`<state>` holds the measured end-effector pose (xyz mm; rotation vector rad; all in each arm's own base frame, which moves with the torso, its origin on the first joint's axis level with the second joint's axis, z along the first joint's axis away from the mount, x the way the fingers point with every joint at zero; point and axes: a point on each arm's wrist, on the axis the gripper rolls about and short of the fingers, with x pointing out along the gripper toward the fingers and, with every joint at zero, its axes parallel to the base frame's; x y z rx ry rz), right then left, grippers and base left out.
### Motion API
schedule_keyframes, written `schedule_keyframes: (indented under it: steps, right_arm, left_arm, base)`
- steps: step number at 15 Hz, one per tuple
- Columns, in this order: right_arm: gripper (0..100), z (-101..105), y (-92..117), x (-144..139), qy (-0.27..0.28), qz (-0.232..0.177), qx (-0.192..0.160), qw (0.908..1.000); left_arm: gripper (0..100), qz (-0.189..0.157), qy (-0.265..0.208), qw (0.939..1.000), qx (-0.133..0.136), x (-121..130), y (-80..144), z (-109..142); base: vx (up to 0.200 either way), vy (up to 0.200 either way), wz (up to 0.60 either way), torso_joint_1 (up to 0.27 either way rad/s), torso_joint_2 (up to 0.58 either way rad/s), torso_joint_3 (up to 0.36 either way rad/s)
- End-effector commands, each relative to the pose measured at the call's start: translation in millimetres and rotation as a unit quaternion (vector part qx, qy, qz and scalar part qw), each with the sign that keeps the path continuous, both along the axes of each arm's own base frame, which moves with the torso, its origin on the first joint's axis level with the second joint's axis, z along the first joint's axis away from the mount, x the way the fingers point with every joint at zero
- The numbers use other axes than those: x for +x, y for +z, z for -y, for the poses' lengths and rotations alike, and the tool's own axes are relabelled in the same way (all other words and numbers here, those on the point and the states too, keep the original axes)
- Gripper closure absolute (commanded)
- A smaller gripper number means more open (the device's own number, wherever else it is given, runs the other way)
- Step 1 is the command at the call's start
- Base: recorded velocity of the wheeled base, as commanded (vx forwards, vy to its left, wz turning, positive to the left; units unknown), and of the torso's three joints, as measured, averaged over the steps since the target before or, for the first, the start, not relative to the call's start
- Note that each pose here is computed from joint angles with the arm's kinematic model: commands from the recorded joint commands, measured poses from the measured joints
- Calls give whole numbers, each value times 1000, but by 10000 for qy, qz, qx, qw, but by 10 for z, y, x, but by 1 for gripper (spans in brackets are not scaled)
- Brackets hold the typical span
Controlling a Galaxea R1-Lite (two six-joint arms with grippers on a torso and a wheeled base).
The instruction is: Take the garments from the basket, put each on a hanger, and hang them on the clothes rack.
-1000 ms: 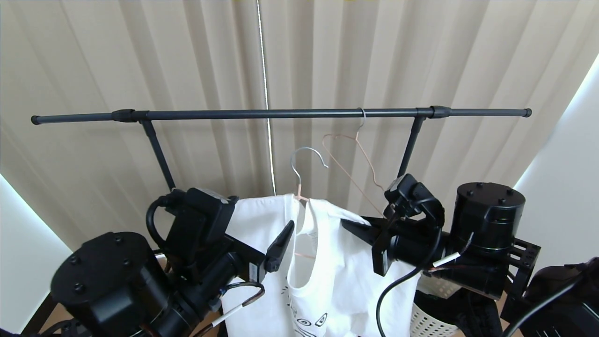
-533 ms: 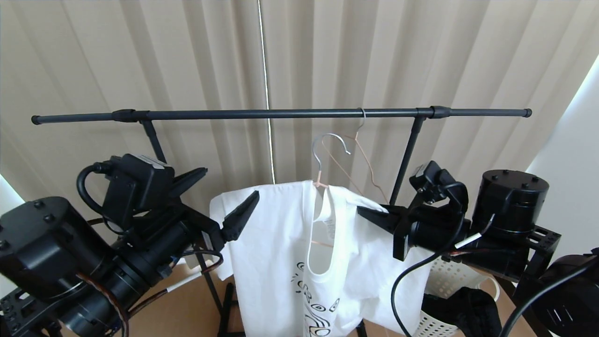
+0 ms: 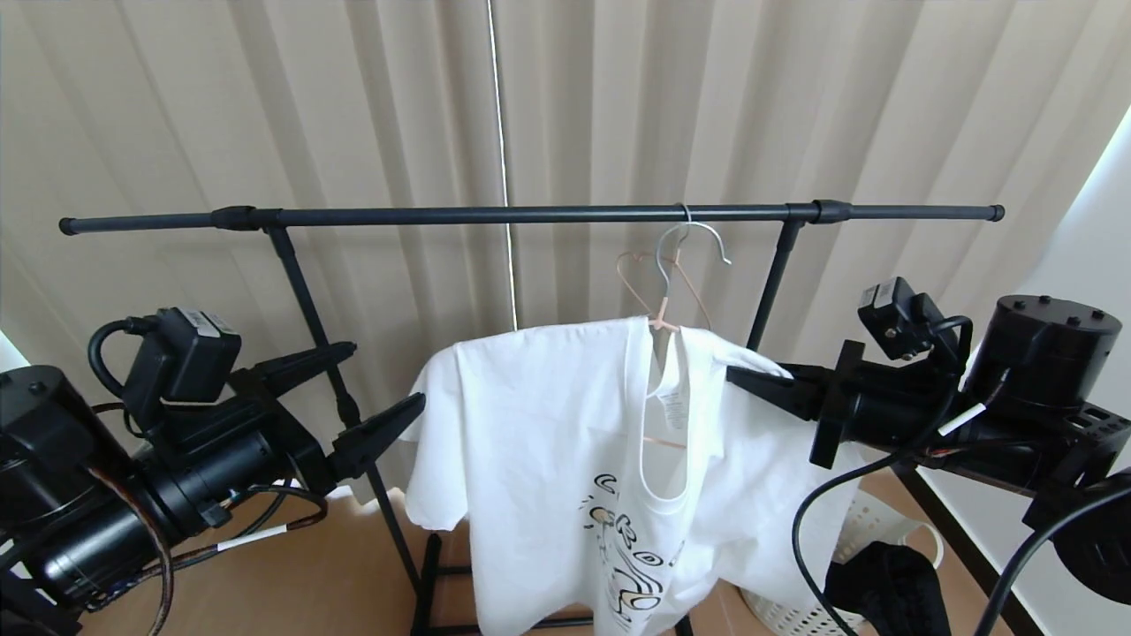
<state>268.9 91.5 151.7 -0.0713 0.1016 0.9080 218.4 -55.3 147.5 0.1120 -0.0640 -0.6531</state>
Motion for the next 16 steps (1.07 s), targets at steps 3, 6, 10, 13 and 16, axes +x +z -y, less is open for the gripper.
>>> schedule_keyframes:
  steps: [3,6,10,13,16]
  right_arm:
    - [100,70,89,-53,-44,147,47,9999]
    - [100,77,113,-90,40,181,68,9998]
    - [100,76,117,-88,41,195,65,9998]
    - [100,77,113,-90,41,187,63,9998]
    - [100,77,113,-90,41,187,63,9998]
  left_arm:
    - [0,-821,146,9964,167,231,-409,-51]
    - [0,-1115,184,9934,210,377,-640,-29]
    - [0,-1125,170,9933,219,397,-727,13]
    - [0,-1117,162,9934,220,395,-723,21]
    - [100,-1101,262,9933,235,404,-722,60]
  base:
    - [0,0,0,0,0,0]
    - [0,0,0,0,0,0]
    - [0,0,0,0,0,0]
    - [0,0,0,0,0,0]
    - [0,0,0,0,0,0]
